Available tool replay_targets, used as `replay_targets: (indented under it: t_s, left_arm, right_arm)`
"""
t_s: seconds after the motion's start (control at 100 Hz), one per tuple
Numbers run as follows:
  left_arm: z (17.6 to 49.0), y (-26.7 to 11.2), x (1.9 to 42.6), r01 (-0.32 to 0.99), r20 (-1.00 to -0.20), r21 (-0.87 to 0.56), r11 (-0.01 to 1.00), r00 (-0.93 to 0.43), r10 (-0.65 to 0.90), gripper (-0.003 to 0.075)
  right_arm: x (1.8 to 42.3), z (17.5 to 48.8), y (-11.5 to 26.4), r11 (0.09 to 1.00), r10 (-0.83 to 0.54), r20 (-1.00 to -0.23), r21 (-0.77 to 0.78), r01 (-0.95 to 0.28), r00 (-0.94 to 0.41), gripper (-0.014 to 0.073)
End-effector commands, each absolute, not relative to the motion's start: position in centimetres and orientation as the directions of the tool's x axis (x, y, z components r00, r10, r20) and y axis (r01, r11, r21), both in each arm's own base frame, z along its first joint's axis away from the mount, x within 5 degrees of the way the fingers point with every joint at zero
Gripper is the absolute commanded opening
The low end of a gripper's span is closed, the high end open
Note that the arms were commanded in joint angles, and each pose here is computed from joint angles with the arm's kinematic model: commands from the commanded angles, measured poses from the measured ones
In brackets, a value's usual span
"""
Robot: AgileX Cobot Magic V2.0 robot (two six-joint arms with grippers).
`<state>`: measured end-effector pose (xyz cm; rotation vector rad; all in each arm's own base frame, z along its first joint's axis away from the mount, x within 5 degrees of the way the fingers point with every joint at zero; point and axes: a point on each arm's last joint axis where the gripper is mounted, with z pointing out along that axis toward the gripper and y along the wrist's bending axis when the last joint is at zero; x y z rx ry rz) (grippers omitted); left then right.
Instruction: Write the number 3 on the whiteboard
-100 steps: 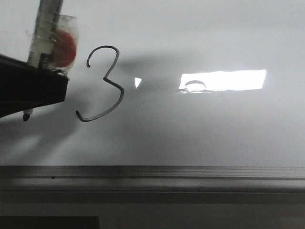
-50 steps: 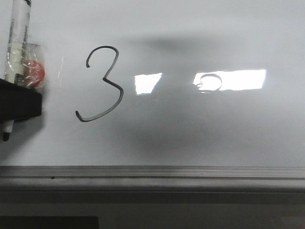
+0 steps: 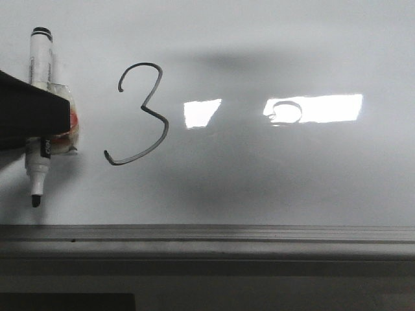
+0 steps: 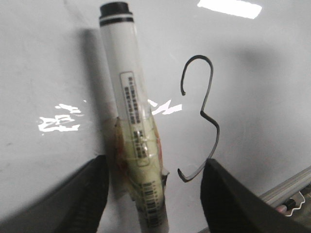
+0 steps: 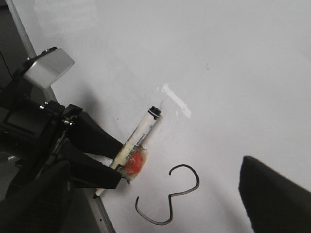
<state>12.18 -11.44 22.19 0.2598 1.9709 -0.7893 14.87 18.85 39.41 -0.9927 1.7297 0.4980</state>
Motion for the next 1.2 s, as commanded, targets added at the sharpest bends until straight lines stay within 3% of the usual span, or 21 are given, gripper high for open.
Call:
replay_targets:
  t_s: [0.0, 0.14, 0.19, 0.24, 0.27, 0.31, 0.36, 0.37, 0.43, 0.59, 0.75, 1.0, 1.19]
  left_arm:
    - [23.4, -11.2, 12.5, 0.467, -0.847, -0.455, 0.758, -0.489, -0.208, 0.0421]
    - [24.3, -10.0, 11.7, 0.465, -0.852, -0.46, 0.756, -0.472, -0.229, 0.0421]
    - [24.7, -9.6, 11.4, 0.467, -0.857, -0.459, 0.756, -0.456, -0.239, 0.0419]
    - [25.4, -8.9, 11.0, 0.476, -0.869, -0.455, 0.753, -0.424, -0.257, 0.0398]
    - [25.7, -8.6, 10.8, 0.481, -0.876, -0.448, 0.754, -0.406, -0.262, 0.0367]
    - [26.4, -8.0, 10.2, 0.499, -0.889, -0.439, 0.747, -0.358, -0.284, 0.0291]
    - [27.2, -7.3, 9.6, 0.523, -0.905, -0.421, 0.741, -0.3, -0.303, 0.0146]
    - [27.3, -7.2, 9.5, 0.527, -0.908, -0.415, 0.742, -0.29, -0.302, 0.0146]
    - [28.2, -6.5, 8.6, 0.57, -0.939, -0.344, 0.747, -0.19, -0.287, -0.0018]
    - [29.6, -4.9, 6.4, 0.626, -0.969, -0.184, 0.758, 0.015, -0.247, -0.002]
    - [29.8, -3.6, 4.5, 0.63, -0.974, -0.043, 0.776, 0.147, -0.173, -0.002]
    - [29.0, -2.6, 3.3, 0.62, -0.983, -0.018, 0.784, 0.134, -0.129, -0.002]
    - [29.0, -2.6, 3.3, 0.621, -0.983, -0.02, 0.784, 0.133, -0.131, -0.002]
  right_arm:
    - [14.7, 41.4, 18.4, 0.588, -0.299, -0.953, -0.145, -0.796, -0.048, 0.0614]
    - [14.7, 41.4, 18.3, 0.587, -0.306, -0.951, -0.145, -0.796, -0.053, 0.0609]
    - [14.7, 41.3, 18.3, 0.587, -0.313, -0.948, -0.143, -0.797, -0.06, 0.0566]
    - [14.5, 41.3, 18.2, 0.586, -0.319, -0.945, -0.14, -0.798, -0.068, 0.0458]
    - [14.5, 41.3, 18.0, 0.588, -0.322, -0.944, -0.14, -0.797, -0.071, 0.034]
    - [14.3, 41.3, 17.8, 0.587, -0.325, -0.943, -0.14, -0.797, -0.073, 0.0193]
    - [14.1, 41.4, 17.5, 0.587, -0.326, -0.943, -0.14, -0.797, -0.074, -0.0061]
    - [14.1, 41.5, 17.5, 0.588, -0.325, -0.943, -0.138, -0.797, -0.076, -0.0074]
    - [13.7, 41.8, 17.0, 0.59, -0.314, -0.947, -0.137, -0.796, -0.07, -0.0048]
    - [12.2, 42.0, 15.1, 0.6, -0.247, -0.969, -0.148, -0.786, -0.006, -0.0047]
    - [10.0, 39.7, 12.3, 0.613, -0.157, -0.984, -0.164, -0.773, 0.085, -0.0046]
    - [6.5, 33.2, 8.1, 0.623, -0.074, -0.985, -0.167, -0.764, 0.154, -0.0046]
    - [5.2, 31.1, 6.5, 0.629, -0.023, -0.981, -0.166, -0.759, 0.195, -0.0046]
